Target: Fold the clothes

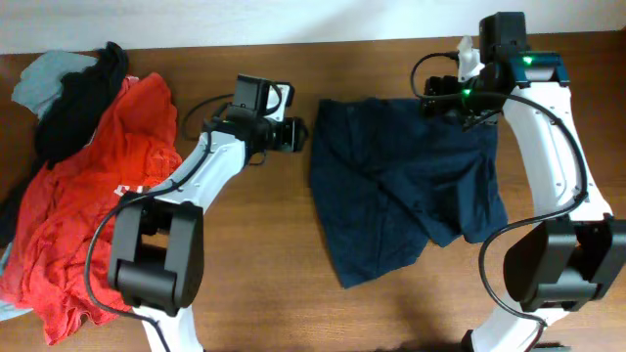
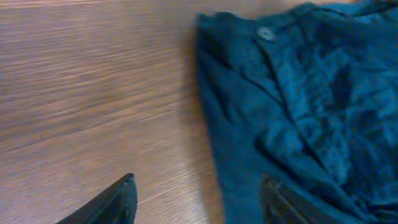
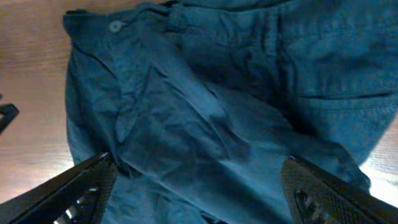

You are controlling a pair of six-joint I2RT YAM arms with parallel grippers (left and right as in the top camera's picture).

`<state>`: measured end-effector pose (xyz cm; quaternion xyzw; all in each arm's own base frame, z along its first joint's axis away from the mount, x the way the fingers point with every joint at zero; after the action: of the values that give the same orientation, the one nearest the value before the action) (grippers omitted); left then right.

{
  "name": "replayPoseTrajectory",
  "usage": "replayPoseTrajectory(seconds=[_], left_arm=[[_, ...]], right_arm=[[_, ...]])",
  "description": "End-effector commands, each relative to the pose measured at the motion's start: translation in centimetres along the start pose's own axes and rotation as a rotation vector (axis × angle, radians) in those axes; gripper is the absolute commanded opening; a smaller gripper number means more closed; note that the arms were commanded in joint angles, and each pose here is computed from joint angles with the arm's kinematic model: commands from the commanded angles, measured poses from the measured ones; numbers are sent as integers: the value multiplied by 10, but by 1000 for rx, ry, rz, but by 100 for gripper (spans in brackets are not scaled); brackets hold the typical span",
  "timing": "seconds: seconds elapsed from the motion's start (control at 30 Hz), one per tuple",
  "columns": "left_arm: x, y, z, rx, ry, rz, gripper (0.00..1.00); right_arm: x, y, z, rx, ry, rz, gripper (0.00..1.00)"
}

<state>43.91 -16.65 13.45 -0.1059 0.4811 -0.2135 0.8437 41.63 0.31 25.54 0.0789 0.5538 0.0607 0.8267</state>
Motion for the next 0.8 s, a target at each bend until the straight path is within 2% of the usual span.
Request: replayPoseTrajectory(seconds=[0.0, 0.2, 0.4, 0.6, 0.77], left_arm=[[21, 1, -12, 7, 65, -69, 67], [45, 1, -25, -7, 118, -192, 68], [50, 1, -29, -18, 129, -215, 68], [49, -17, -29, -2, 141, -362, 68], [56, -34, -39, 3, 178, -379, 68]], right_arm=[[-4, -4, -2, 33, 6, 0, 89], [-5, -5, -5, 38, 25, 0, 89], [-5, -5, -7, 41, 35, 0, 89], [-5, -5, -6, 41, 35, 0, 89], [-5, -5, -7, 42, 35, 0, 89]])
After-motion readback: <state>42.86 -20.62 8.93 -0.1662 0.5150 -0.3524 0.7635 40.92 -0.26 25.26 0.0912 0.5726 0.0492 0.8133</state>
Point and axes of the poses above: each gripper's point midway between its finger pads, its own x axis out along the fingers, its own y axis along the line the jaws close on, z = x × y, the point moved 8 cm from there along -x, back along the fingers, and after that the axes turned 5 degrees about -x, right-handed, at the moved point
